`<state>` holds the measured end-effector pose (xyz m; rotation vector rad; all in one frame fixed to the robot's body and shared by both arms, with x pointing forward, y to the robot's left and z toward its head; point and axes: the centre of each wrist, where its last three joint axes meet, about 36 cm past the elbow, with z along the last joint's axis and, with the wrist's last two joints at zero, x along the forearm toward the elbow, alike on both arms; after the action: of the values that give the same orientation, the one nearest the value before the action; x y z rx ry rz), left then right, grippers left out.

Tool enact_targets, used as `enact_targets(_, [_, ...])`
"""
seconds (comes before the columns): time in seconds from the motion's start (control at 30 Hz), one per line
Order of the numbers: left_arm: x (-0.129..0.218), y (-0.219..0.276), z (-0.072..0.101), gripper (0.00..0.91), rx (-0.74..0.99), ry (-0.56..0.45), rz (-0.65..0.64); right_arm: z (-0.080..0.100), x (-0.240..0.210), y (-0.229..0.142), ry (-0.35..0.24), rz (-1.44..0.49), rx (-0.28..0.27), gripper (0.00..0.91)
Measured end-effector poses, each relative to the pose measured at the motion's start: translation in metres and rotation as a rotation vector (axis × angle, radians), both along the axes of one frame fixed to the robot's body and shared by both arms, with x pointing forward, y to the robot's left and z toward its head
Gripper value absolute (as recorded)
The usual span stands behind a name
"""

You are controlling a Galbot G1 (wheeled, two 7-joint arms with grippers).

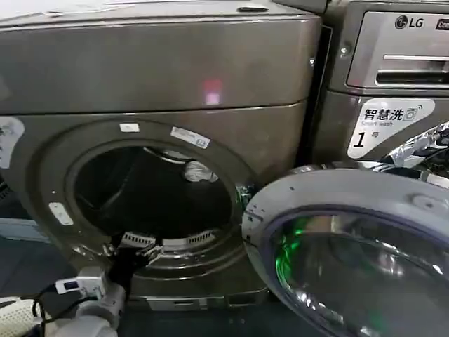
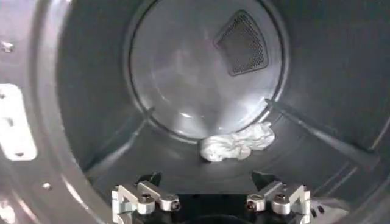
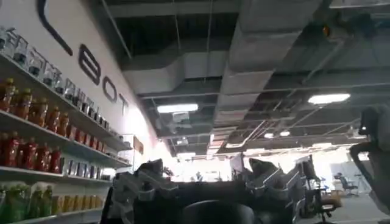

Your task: Grasp the clothes from the dryer.

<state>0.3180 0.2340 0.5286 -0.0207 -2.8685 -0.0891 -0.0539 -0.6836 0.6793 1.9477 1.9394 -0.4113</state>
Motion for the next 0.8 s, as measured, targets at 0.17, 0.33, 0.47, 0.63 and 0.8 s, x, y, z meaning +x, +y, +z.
enact_targets(0.17, [0.0013,-0.0001,-0.0009,0.907,-0.002,0.002,0.001,-0.0010,0.0001,-0.0002,0.001,0.001,-0.001,0.907])
enact_targets(0.33, [0.0024,-0.0003,-0.0024,0.907,-0.003,0.006,0.002,-0.0018,-0.0003,-0.0008,-0.001,-0.001,0.002,0.907])
enact_targets(0.47, [0.0024,-0.0006,-0.0025,0.907,-0.004,0.006,0.002,-0.0028,-0.0012,-0.0018,-0.001,-0.003,0.006,0.907])
enact_targets(0.63, [0.0027,-0.0008,-0.0023,0.907,-0.005,0.005,0.003,-0.0027,-0.0010,-0.0018,0.000,-0.001,0.006,0.907])
enact_targets(0.8, [0.0025,-0.0008,-0.0026,0.907,-0.005,0.006,0.003,-0.0032,-0.0005,-0.0017,0.002,0.001,0.007,0.907])
